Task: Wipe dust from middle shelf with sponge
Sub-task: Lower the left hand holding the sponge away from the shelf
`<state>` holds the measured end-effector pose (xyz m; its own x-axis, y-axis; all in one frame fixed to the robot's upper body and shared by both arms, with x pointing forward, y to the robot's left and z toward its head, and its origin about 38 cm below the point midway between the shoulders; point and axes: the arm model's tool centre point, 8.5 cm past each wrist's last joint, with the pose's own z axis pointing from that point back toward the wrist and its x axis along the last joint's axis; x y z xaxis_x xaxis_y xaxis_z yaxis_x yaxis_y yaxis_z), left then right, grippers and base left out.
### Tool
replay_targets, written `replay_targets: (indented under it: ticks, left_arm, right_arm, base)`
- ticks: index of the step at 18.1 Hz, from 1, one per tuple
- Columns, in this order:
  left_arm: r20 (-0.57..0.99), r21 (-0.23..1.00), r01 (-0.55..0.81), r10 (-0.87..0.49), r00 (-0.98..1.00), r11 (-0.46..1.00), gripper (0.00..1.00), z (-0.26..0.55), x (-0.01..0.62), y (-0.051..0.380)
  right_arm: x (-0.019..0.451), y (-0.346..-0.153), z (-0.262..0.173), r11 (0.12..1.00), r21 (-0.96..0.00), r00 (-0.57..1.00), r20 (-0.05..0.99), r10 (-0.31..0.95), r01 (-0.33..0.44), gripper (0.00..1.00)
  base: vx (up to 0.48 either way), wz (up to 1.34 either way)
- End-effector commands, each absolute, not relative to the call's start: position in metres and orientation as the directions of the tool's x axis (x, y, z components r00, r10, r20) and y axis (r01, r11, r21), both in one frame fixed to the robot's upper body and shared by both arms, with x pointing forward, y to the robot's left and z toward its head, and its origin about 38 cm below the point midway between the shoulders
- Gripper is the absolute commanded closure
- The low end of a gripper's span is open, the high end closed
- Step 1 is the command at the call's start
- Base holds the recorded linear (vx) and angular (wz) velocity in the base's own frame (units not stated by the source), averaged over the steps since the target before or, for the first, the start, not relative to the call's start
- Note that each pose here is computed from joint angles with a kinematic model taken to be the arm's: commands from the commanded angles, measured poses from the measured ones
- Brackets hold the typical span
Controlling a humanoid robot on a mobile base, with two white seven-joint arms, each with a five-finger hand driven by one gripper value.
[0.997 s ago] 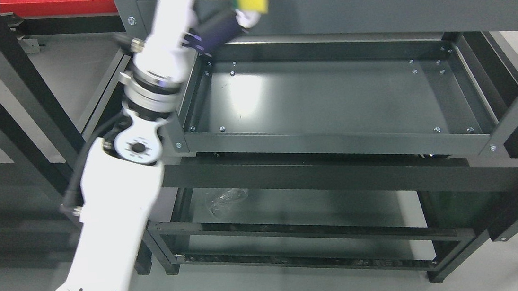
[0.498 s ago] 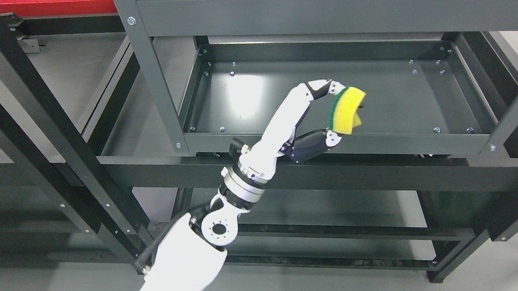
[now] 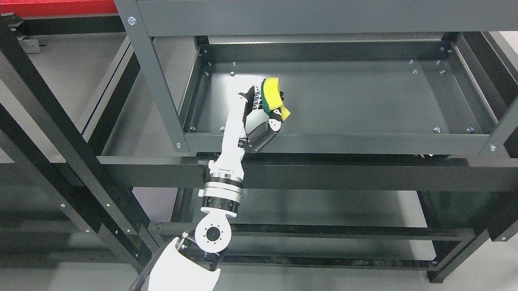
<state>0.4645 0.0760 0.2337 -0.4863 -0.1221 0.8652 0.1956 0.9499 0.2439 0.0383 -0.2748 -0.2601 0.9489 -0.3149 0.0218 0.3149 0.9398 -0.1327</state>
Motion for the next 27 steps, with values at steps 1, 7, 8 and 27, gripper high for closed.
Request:
replay_targets:
  ticks: [1, 7, 8, 27]
  left_arm:
    - [0.844, 0.199, 0.149, -0.092, -0.528, 0.969, 1.0, 0.283, 0.453, 0.157]
    - [0.872, 0.123, 0.003, -0.107, -0.478, 0.992, 1.0, 0.274, 0.45, 0.227]
    - [0.877, 0.118, 0.001, -0.104, -0.469, 0.993, 1.0, 0.268, 0.448, 0.229]
    - [0.915, 0.027, 0.085, 0.01, -0.404, 0.996, 0.99, 0.201, 0.417, 0.219]
  right_arm:
    - [0.044, -0.287, -0.259, 0.937, -0.147, 0.948, 0.045, -0.314, 0.317, 0.0]
    - [0.044, -0.287, -0.259, 0.937, -0.147, 0.948, 0.045, -0.314, 0.317, 0.0]
    - [0.044, -0.287, -0.259, 0.937, -0.147, 0.948, 0.045, -0.314, 0.317, 0.0]
    - [0.044, -0.287, -0.259, 0.937, -0.147, 0.948, 0.045, -0.314, 0.317, 0.0]
  base:
    - [0.0, 0.0]
    - [0.0, 0.0]
    - [0.0, 0.0]
    - [0.0, 0.0]
